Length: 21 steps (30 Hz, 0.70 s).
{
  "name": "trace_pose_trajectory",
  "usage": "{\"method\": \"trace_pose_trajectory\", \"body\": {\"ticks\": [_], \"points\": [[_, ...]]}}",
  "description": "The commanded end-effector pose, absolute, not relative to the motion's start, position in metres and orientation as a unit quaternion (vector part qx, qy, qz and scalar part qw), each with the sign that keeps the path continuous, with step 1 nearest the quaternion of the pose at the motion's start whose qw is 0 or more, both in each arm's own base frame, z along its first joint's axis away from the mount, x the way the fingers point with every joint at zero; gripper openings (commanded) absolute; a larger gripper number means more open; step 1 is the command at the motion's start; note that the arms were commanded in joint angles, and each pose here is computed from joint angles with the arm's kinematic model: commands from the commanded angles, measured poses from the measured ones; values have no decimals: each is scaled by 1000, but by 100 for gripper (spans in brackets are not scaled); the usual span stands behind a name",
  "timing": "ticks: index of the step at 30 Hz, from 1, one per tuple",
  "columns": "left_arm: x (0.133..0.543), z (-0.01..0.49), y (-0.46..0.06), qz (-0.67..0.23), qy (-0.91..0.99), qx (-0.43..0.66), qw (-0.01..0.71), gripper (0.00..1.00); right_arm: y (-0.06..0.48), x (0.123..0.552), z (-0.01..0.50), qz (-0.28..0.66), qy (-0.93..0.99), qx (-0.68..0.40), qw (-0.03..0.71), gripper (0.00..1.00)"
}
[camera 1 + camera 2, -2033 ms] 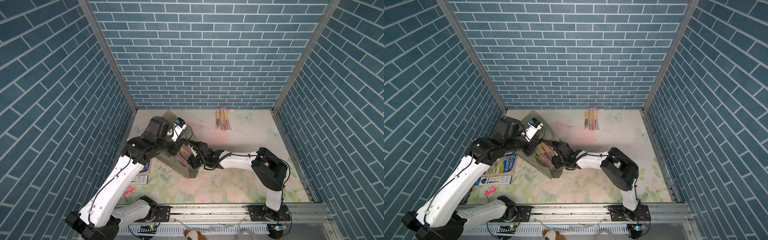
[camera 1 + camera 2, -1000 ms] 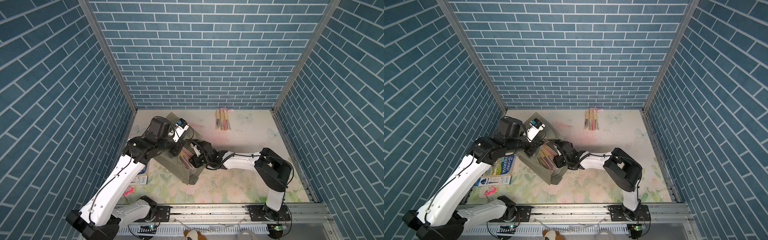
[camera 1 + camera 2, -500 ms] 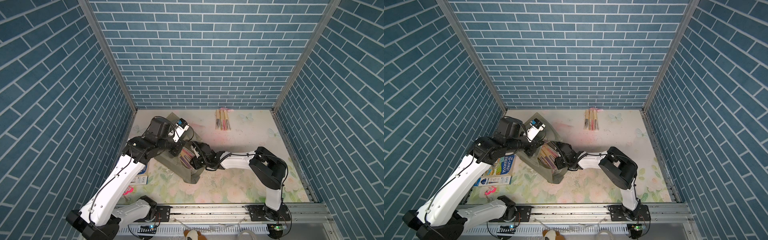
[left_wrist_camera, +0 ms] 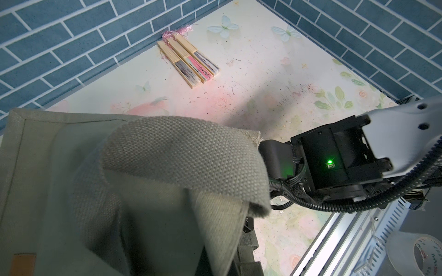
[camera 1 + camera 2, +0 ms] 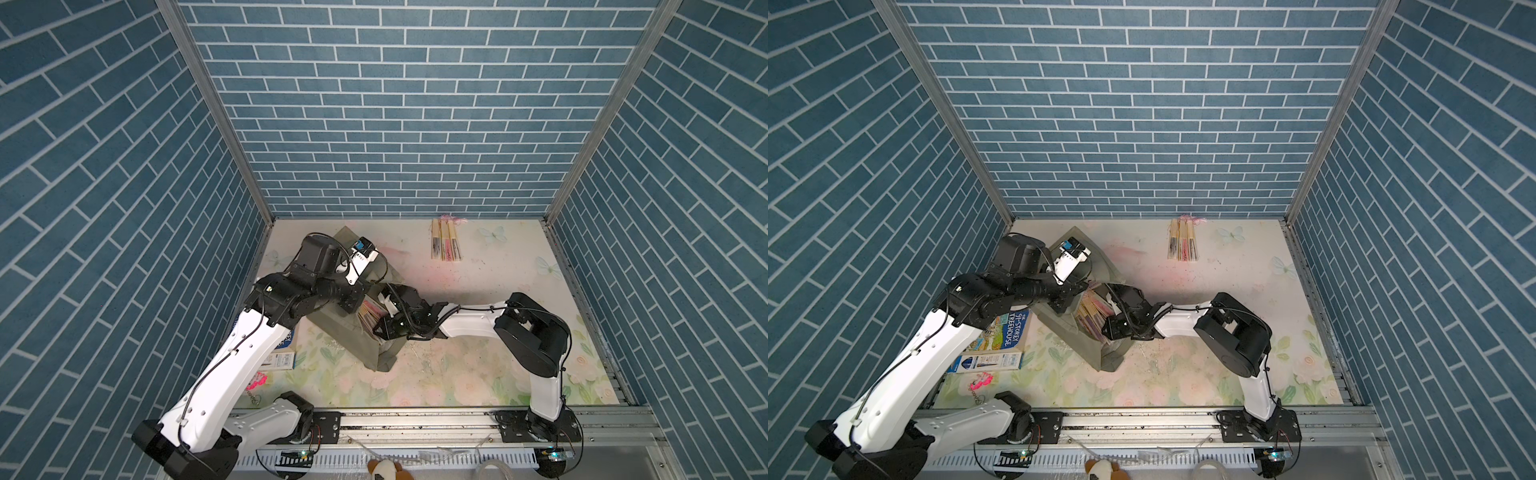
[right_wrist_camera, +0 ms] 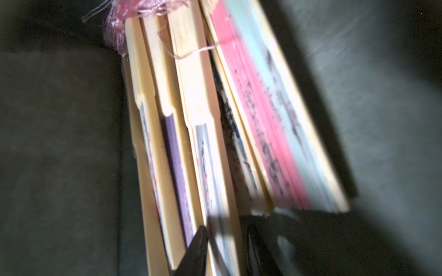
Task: Take out the folding fans from the tote bags
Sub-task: Pick up the folding fan from the canvas bag.
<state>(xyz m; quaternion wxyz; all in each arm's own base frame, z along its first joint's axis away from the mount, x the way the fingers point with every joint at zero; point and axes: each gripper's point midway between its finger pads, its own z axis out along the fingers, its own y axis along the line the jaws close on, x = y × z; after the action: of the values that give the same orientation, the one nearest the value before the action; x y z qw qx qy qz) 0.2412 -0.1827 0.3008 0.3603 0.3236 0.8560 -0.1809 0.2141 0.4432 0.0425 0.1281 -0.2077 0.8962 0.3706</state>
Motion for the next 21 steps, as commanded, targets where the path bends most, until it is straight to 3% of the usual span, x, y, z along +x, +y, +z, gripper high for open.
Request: {"method": "trace_pose_trajectory", "body": {"ticks": [1, 13, 21], "points": [[236, 314, -186, -193, 842, 334, 376, 0, 450, 210, 38, 389, 896, -192, 98, 25], [237, 310, -186, -191, 844, 333, 375, 0, 461, 198, 25, 421, 886, -189, 48, 22], [236, 310, -184, -188, 844, 333, 377, 0, 458, 202, 46, 427, 879, -196, 79, 10]]}}
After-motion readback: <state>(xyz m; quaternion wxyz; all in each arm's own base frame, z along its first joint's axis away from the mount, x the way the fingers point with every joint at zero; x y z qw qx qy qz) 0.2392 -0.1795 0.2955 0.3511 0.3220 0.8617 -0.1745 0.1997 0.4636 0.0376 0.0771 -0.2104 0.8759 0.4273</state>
